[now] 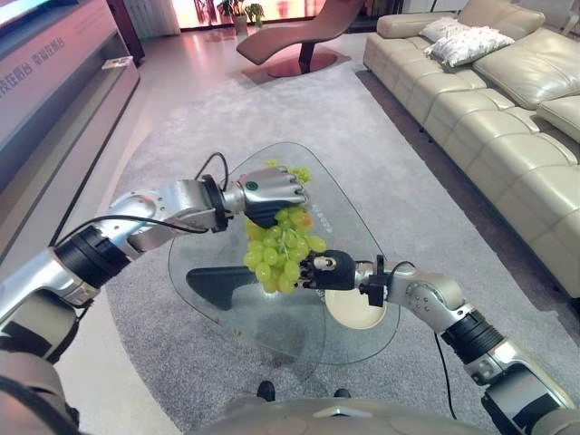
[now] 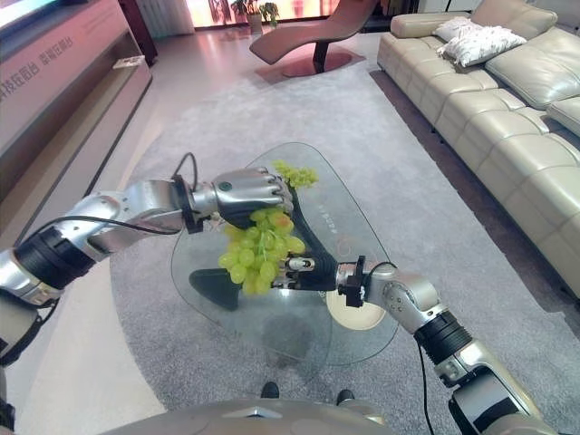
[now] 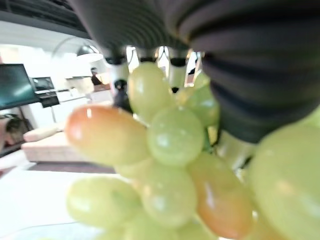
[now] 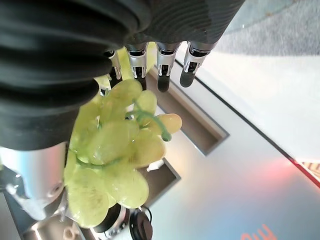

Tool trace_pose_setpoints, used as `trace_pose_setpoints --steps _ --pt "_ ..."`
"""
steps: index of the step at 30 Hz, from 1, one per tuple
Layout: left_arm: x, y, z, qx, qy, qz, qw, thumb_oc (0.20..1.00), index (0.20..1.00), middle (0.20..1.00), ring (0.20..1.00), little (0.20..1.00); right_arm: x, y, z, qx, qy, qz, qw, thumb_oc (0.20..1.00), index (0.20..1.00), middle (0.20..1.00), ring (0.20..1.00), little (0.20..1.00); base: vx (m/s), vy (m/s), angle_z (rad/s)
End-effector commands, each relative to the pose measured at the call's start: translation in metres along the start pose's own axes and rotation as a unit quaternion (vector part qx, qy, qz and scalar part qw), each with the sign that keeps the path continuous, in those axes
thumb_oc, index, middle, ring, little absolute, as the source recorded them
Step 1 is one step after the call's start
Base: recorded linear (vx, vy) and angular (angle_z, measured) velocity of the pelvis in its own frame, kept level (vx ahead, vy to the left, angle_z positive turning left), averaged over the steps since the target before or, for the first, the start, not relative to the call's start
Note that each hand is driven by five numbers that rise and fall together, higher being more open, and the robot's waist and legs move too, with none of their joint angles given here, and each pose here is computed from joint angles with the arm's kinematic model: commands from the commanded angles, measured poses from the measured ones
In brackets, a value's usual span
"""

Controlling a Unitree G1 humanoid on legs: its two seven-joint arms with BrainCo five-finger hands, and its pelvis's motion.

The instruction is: Pick up fruits into the plate

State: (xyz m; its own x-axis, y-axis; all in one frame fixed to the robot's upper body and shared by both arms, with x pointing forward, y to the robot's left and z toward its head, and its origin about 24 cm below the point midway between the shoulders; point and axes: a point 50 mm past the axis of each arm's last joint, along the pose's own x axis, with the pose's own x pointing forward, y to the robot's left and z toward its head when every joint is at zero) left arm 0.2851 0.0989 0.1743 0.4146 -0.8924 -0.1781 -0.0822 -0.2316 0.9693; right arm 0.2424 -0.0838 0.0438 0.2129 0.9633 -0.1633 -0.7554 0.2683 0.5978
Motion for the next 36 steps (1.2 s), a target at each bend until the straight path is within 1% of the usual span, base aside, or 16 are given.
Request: trace_pose_setpoints --steps 1,10,19,20,21,26,36 --pt "0.005 0.031 -0.013 0.010 0.008 0.044 0.999 0.200 0.200 0.200 0.200 0.200 0.013 0.022 0.019 -0.016 -0.047 0.062 0.997 1.000 1.000 1.000 1.000 1.000 -0.01 0.032 0.03" --pt "0.015 0.032 -0.007 -0.027 -0.001 0.056 0.998 0.200 0.200 0.200 0.200 0.200 0.026 0.030 0.013 -0.001 -0.065 0.081 0.995 1.000 1.000 1.000 1.000 1.000 0.00 0.009 0.03" --pt "0.015 0.022 -0.005 -0.037 0.004 0.044 0.998 0.200 0.200 0.200 0.200 0.200 0.032 0.039 0.016 0.008 -0.092 0.101 0.991 1.000 1.000 1.000 1.000 1.000 0.00 0.000 0.00" --pt "0.015 0.020 -0.005 -0.039 0.005 0.041 0.998 0.200 0.200 0.200 0.200 0.200 0.033 0.039 0.017 0.009 -0.097 0.098 0.990 0.746 0.746 0.746 0.746 0.746 0.00 0.000 0.00" --pt "0.014 0.018 -0.006 -0.040 0.005 0.040 0.998 0.200 0.200 0.200 0.200 0.200 0.032 0.038 0.018 0.012 -0.101 0.090 0.991 0.200 0.200 0.200 0.200 0.200 0.00 0.000 0.00" --pt "0.011 0.016 -0.006 -0.042 0.010 0.038 0.998 0.200 0.200 0.200 0.200 0.200 0.026 0.034 0.014 0.016 -0.097 0.084 0.992 0.200 0.200 0.200 0.200 0.200 0.00 0.000 0.00" --pt "0.012 0.012 -0.006 -0.045 0.013 0.034 0.998 0.200 0.200 0.200 0.200 0.200 0.029 0.035 0.011 0.020 -0.095 0.084 0.992 0.200 0.200 0.200 0.200 0.200 0.00 0.000 0.00"
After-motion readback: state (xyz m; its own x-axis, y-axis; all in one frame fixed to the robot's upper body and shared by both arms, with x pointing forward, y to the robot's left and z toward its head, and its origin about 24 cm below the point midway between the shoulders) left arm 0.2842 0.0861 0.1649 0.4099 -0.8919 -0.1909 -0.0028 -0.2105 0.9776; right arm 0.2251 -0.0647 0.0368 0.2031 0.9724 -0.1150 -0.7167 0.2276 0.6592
